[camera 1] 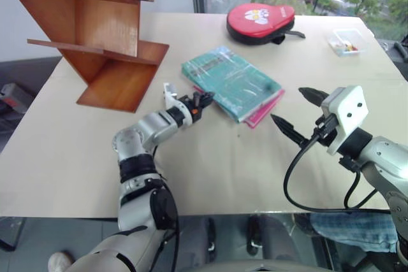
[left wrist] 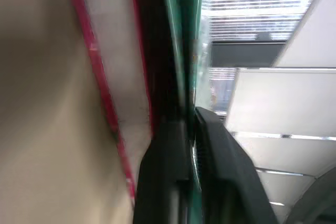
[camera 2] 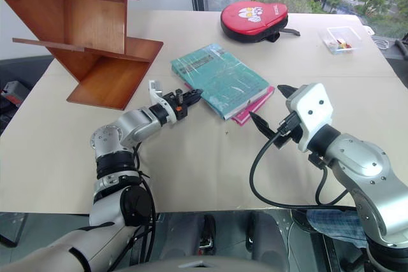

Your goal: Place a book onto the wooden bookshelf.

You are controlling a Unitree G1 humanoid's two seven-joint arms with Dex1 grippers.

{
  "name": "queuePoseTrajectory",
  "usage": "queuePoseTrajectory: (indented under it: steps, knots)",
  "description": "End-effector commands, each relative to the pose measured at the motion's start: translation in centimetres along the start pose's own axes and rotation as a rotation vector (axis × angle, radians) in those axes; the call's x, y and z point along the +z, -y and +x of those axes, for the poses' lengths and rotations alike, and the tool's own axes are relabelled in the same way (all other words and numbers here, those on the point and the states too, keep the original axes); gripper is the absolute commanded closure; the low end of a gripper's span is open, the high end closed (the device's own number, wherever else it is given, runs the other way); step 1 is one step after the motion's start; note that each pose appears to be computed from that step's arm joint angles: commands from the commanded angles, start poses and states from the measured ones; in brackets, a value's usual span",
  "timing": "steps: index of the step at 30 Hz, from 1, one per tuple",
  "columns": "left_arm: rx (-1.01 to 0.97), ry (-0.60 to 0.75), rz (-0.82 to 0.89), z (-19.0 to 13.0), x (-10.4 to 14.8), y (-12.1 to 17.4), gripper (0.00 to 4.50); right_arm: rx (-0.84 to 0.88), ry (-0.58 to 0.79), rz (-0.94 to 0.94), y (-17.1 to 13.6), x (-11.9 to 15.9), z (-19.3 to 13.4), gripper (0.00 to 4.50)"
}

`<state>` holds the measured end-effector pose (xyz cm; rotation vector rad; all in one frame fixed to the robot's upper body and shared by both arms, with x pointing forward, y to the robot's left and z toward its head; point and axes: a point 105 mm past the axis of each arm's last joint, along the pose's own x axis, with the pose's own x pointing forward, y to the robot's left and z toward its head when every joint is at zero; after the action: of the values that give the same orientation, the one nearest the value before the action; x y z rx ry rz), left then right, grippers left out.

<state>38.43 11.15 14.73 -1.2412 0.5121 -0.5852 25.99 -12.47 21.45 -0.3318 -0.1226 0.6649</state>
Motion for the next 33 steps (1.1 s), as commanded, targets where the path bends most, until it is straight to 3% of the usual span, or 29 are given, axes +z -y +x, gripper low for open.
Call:
queuePoseTrajectory:
  steps: [1,7,12,15,21,33]
  knots:
    - [-0.036,-0.008,0.012,-0.2,0.1,0.9,4.40,-0.010,0.041,-0.026,-0.1,1.1,-0.4,0.00]
    - [-0.125,-0.030,0.065,-1.7,0.3,2.8,4.40,-0.002,0.046,-0.020,-0.1,1.1,-0.2,0.00]
    - [-0.093,-0.026,0.089,-2.3,0.6,2.5,4.40,0.009,0.049,-0.019,-0.2,1.0,0.0,0.00]
    - [-0.075,-0.039,0.093,-3.3,0.3,1.8,3.41,0.015,0.051,-0.019,-0.2,1.1,0.1,0.00]
    - [-0.070,-0.044,0.053,-3.2,-0.4,1.0,0.69,0.021,0.048,-0.019,-0.2,1.0,0.1,0.00]
    - [-0.074,-0.071,-0.018,-0.4,-1.0,-0.6,0.69,0.022,0.046,-0.024,-0.4,1.1,0.0,0.00]
